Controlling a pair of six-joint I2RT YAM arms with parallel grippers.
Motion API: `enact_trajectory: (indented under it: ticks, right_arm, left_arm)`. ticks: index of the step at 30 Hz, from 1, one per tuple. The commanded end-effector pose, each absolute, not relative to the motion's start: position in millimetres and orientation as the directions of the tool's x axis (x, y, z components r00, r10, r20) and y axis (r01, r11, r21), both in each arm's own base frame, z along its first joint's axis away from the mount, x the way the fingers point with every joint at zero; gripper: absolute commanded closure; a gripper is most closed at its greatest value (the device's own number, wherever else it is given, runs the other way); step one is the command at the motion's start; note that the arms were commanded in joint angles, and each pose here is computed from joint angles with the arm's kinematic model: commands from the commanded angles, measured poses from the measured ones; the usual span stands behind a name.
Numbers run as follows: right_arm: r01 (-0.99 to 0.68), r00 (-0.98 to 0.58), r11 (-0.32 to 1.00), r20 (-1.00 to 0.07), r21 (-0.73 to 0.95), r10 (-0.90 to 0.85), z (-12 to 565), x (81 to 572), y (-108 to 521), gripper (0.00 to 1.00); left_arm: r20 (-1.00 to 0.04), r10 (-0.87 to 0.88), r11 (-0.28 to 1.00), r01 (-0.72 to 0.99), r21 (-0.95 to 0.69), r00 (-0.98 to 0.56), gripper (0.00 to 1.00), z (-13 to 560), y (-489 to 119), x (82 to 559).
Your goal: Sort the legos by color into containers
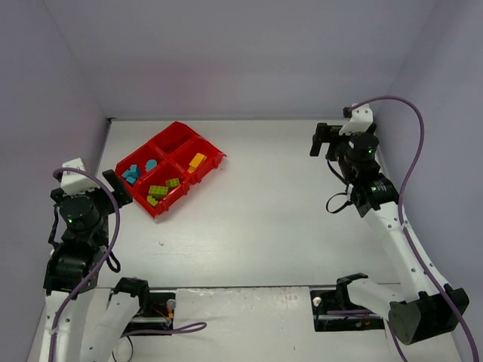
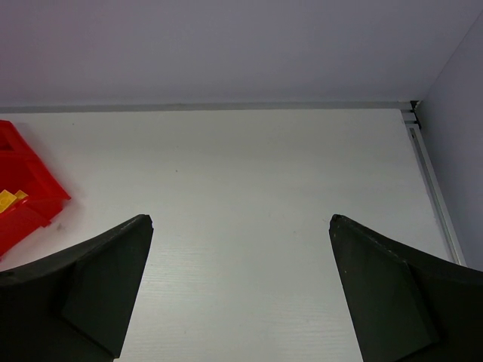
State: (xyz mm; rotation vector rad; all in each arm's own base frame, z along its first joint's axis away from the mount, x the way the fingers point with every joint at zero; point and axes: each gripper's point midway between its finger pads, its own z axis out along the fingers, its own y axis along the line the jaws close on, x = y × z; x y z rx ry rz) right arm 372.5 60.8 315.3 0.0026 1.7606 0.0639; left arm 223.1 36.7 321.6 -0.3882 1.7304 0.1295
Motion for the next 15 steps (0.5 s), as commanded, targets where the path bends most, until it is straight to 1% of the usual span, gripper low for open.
enact_trajectory:
  ticks: [1, 15]
  right_arm:
    - [-0.025, -0.068, 0.997, -0.996, 0.067, 0.065, 348.4, 374.1, 59.3, 0.00]
    - [-0.038, -0.076, 0.997, -0.995, 0.068, 0.065, 344.4, 378.7, 63.0, 0.00]
  left_arm:
    - [-0.977, -0.210, 0.924, -0.338, -0.182, -0.047, 0.17, 347.5, 38.8, 234.3]
    - [-0.975, -0.216, 0.911, -0.367, -0.186, -0.043, 0.17, 347.0, 43.8, 230.7]
